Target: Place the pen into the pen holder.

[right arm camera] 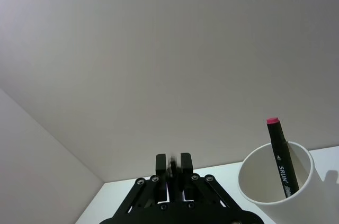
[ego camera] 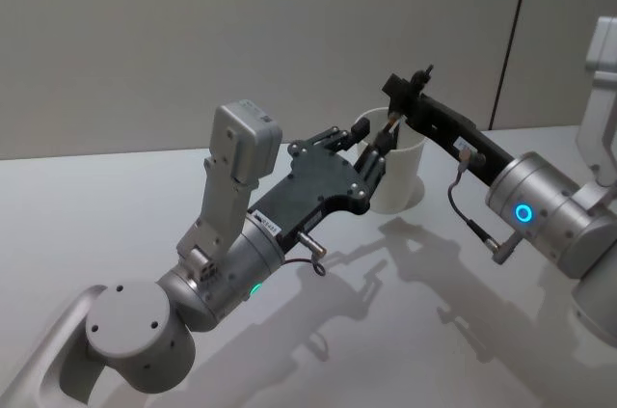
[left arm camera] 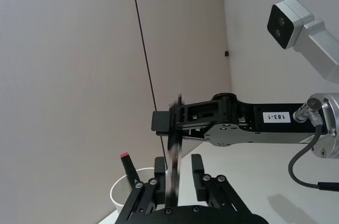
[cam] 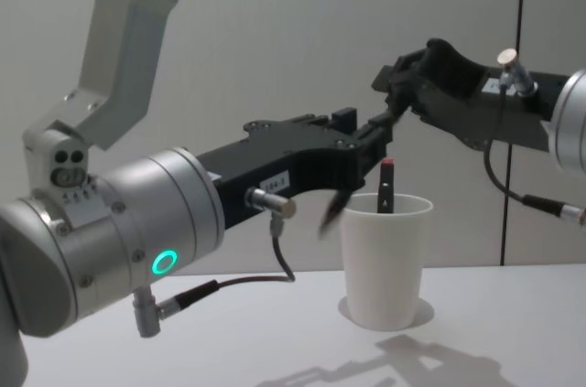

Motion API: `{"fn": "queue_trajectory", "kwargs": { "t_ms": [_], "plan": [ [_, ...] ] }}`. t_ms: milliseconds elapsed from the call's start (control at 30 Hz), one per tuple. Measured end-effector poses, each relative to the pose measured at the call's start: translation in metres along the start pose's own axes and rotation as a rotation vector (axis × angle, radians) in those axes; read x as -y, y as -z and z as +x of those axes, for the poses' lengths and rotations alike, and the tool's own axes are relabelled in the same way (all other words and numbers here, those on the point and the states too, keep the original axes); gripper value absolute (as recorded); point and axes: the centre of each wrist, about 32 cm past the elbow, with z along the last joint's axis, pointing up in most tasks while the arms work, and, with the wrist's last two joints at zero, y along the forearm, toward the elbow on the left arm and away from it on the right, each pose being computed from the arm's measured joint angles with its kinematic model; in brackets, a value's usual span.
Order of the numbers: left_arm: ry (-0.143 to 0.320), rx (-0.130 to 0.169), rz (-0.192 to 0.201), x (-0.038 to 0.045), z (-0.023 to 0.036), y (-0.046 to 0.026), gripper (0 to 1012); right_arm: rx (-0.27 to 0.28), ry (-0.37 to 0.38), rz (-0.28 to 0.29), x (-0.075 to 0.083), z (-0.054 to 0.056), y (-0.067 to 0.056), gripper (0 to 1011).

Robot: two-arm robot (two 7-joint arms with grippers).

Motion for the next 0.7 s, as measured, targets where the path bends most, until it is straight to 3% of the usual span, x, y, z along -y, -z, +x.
{"fn": "queue_trajectory", "kwargs": {
  "t_ms": [200,700],
  "plan": [
    [0.0,0.0,0.0,0.0,-0.0001,0.0,495,0.0,0.0,0.0,-0.0001,-0.0001,0.0001,161],
    [0.0,0.0,0.001,0.0,-0.0001,0.0002,929,-0.001,-0.002,0.001,-0.0002,-0.0005,0.0001,161]
  ]
}}
